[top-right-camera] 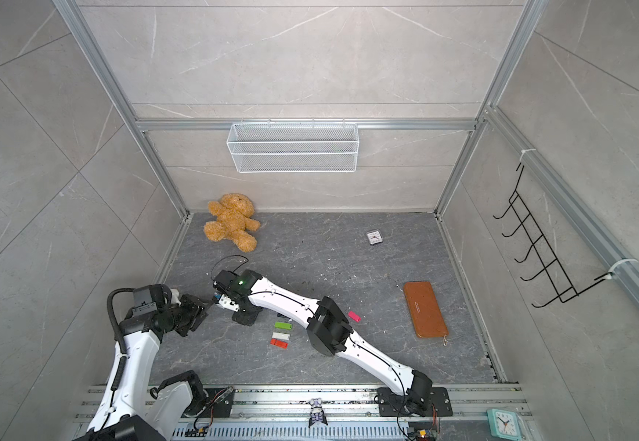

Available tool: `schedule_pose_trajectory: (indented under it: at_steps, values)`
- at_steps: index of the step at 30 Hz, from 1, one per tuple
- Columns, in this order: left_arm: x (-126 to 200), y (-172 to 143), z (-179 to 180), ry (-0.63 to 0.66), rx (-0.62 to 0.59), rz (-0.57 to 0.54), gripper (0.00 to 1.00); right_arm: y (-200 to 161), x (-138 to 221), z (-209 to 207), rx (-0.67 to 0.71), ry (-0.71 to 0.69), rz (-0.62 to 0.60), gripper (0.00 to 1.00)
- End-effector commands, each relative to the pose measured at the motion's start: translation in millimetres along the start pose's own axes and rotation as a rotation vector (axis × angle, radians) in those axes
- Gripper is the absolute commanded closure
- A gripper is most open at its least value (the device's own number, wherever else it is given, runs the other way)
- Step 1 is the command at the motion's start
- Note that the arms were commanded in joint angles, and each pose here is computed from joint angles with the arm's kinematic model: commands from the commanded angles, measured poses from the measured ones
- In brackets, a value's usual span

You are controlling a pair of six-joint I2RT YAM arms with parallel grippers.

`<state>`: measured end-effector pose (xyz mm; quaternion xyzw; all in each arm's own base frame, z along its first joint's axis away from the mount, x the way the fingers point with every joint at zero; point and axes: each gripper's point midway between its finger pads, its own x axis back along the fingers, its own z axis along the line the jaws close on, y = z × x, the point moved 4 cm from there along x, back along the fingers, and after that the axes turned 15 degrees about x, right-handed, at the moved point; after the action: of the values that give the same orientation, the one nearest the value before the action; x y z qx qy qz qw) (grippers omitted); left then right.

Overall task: Close the usb drive cover
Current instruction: Pick up the cover from the center of the board.

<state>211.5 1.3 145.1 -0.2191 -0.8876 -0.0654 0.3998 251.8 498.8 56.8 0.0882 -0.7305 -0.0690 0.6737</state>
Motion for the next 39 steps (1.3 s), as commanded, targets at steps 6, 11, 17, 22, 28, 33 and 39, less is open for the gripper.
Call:
schedule_pose_trajectory:
  at_steps: [6, 11, 17, 22, 28, 33, 39]
  values:
    - [-5, -7, -3, -0.059, 0.018, 0.049, 0.58, -36, -18, 12, 0.014, 0.061, 0.106, 0.79]
    - [-14, -13, 4, -0.061, 0.044, 0.079, 0.57, -43, -15, 13, 0.022, 0.086, 0.074, 0.79]
    - [-27, -20, 13, -0.076, 0.074, 0.113, 0.59, -41, 5, 12, 0.061, 0.098, -0.045, 0.78]
    - [-39, -25, 20, -0.102, 0.094, 0.149, 0.60, -42, 9, 13, 0.098, 0.129, -0.106, 0.78]
    - [-52, -32, 25, -0.126, 0.095, 0.195, 0.62, -42, 17, 12, 0.123, 0.161, -0.175, 0.78]
    - [-60, -35, 22, -0.176, 0.094, 0.242, 0.63, -43, 25, 13, 0.171, 0.196, -0.240, 0.78]
    - [-72, -42, 18, -0.208, 0.078, 0.318, 0.63, -43, 33, 14, 0.216, 0.232, -0.313, 0.78]
